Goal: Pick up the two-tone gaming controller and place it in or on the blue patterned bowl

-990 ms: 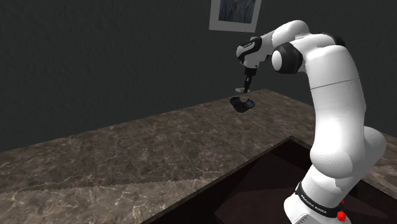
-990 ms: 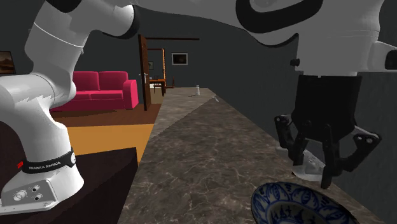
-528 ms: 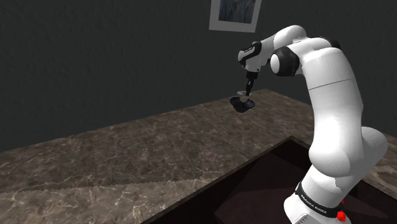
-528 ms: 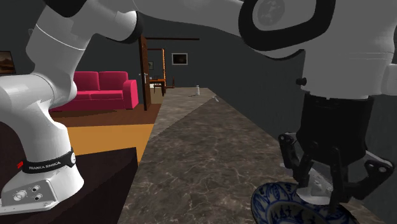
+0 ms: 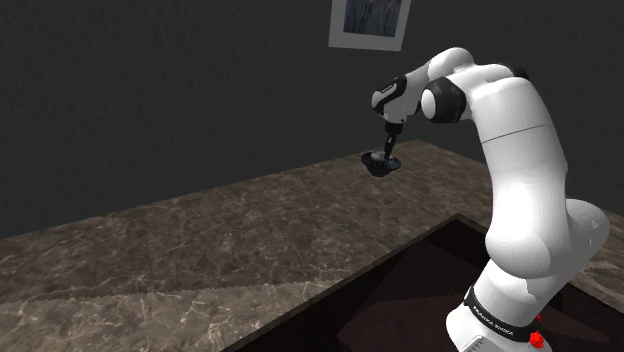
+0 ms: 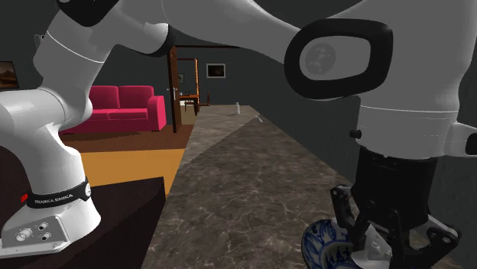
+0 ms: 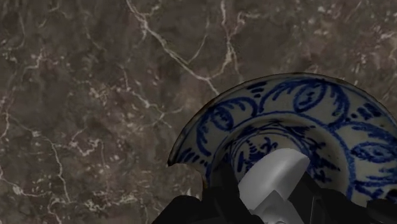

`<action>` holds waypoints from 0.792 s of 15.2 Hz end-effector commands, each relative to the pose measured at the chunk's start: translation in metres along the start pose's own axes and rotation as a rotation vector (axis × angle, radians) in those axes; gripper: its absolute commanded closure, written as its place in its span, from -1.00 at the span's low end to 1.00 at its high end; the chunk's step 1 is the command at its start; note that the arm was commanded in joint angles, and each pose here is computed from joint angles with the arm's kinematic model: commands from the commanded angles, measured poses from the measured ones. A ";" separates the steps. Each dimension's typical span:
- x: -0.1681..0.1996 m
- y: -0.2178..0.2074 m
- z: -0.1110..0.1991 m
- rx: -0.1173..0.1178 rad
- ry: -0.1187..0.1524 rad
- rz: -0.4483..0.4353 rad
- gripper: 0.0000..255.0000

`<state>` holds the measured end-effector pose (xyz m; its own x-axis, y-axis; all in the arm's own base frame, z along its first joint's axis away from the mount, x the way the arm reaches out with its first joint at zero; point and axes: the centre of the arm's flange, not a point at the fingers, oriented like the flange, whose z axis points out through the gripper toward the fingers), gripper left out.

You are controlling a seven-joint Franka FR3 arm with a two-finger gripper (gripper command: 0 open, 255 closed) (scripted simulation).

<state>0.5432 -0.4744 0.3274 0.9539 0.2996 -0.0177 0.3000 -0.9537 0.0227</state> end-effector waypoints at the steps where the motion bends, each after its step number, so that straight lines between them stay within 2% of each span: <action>1: -0.001 0.000 0.005 -0.001 0.000 0.000 1.00; 8: -0.001 0.000 0.005 -0.001 0.000 0.000 1.00; 9: -0.001 0.000 0.005 -0.001 0.000 0.000 -1.00; 12: -0.001 0.000 0.005 -0.001 0.000 0.000 -1.00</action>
<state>0.5425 -0.4752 0.3226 0.9539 0.2995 -0.0174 0.2999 -0.9537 0.0232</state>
